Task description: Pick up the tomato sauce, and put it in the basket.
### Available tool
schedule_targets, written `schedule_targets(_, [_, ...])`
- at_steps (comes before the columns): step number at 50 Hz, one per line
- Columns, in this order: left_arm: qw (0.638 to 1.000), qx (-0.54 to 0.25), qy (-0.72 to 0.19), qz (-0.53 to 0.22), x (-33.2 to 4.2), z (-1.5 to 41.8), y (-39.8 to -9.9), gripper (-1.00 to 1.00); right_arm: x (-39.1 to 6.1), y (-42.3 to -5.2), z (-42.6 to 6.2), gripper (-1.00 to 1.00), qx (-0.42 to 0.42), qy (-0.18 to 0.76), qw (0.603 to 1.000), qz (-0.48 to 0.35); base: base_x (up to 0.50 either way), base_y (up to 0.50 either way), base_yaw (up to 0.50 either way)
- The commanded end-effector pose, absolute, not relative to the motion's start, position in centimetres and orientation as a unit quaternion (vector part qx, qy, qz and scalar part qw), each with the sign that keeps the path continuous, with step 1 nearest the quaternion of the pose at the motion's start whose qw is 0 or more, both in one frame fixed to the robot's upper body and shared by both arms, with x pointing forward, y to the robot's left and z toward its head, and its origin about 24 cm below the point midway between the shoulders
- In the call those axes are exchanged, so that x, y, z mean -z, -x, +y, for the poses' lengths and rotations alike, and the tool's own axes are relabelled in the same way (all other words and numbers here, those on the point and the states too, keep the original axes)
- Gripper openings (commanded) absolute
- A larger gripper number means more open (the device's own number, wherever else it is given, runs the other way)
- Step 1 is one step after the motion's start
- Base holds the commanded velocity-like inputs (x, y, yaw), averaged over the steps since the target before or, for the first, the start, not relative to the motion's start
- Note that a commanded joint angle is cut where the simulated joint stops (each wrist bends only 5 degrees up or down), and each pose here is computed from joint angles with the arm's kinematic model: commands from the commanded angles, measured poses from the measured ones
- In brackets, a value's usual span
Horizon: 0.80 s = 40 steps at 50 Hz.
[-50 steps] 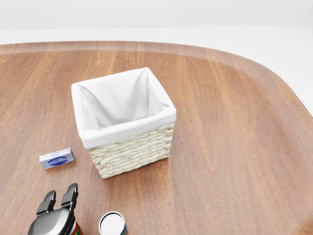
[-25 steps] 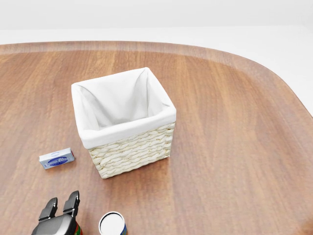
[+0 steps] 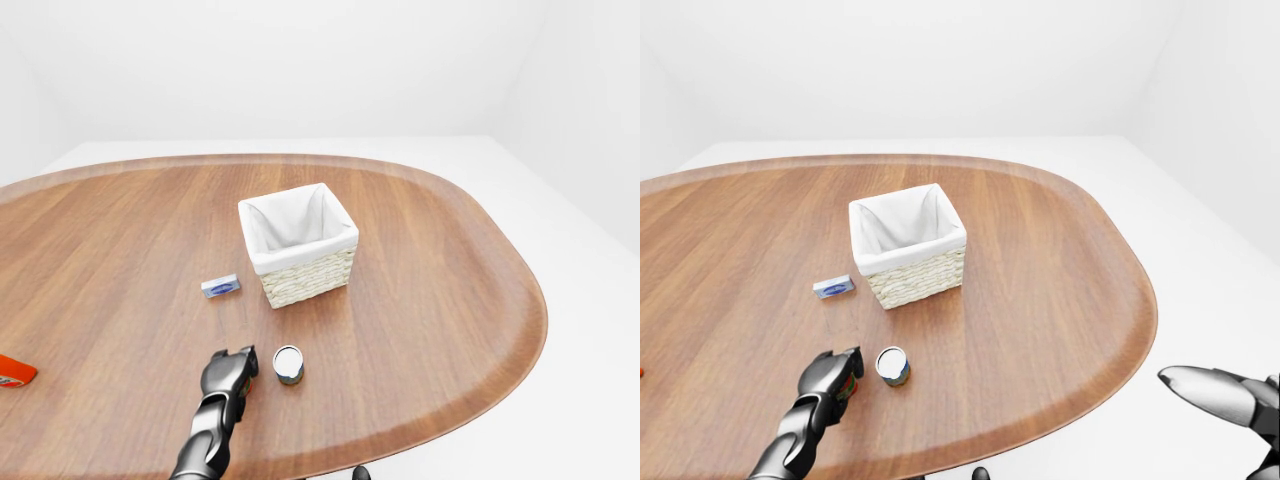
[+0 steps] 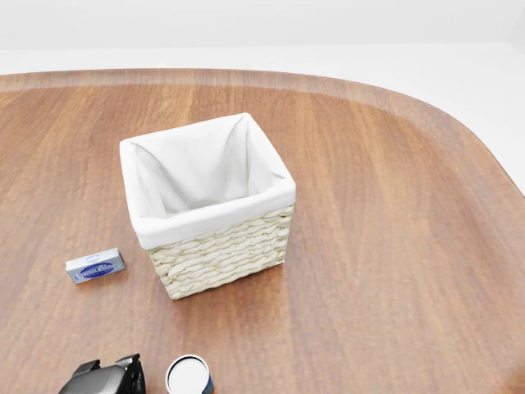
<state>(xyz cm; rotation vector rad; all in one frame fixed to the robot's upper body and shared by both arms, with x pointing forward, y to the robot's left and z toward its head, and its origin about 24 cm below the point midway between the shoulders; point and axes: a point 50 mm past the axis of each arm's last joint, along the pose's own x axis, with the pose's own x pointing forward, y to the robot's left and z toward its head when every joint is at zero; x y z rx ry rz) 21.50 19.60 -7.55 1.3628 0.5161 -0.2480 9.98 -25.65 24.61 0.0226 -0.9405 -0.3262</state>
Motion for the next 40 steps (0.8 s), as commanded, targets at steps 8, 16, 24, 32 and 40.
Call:
schedule_targets(8, [0.814,-0.037,-0.572,0.094,-0.6,19.8,-24.5,-1.0,-24.5,-9.9,-25.6,1.0,0.158,-0.007,0.878,-0.451,0.0,0.0,0.0])
schedule_targets(16, [0.844,-0.073,-0.531,-0.018,-8.0,18.5,-24.3,-1.0,-24.4,-10.1,-25.5,1.0,0.155,-0.008,0.881,-0.448,0.0,0.0,0.0])
schedule_targets(24, [0.837,-0.081,-0.529,-0.113,-14.1,16.9,-23.5,-1.0,-24.4,-10.2,-25.4,1.0,0.154,-0.007,0.881,-0.448,0.0,0.0,0.0])
schedule_targets(32, [0.813,-0.073,-0.55,-0.178,-18.0,14.8,-24.7,-1.0,-24.4,-10.1,-25.5,1.0,0.156,-0.007,0.879,-0.45,0.0,0.0,0.0])
schedule_targets(40, [0.795,-0.06,-0.561,-0.224,-21.4,12.6,-30.1,-1.0,-24.6,-10.0,-25.6,1.0,0.157,-0.01,0.877,-0.454,0.0,0.0,0.0])
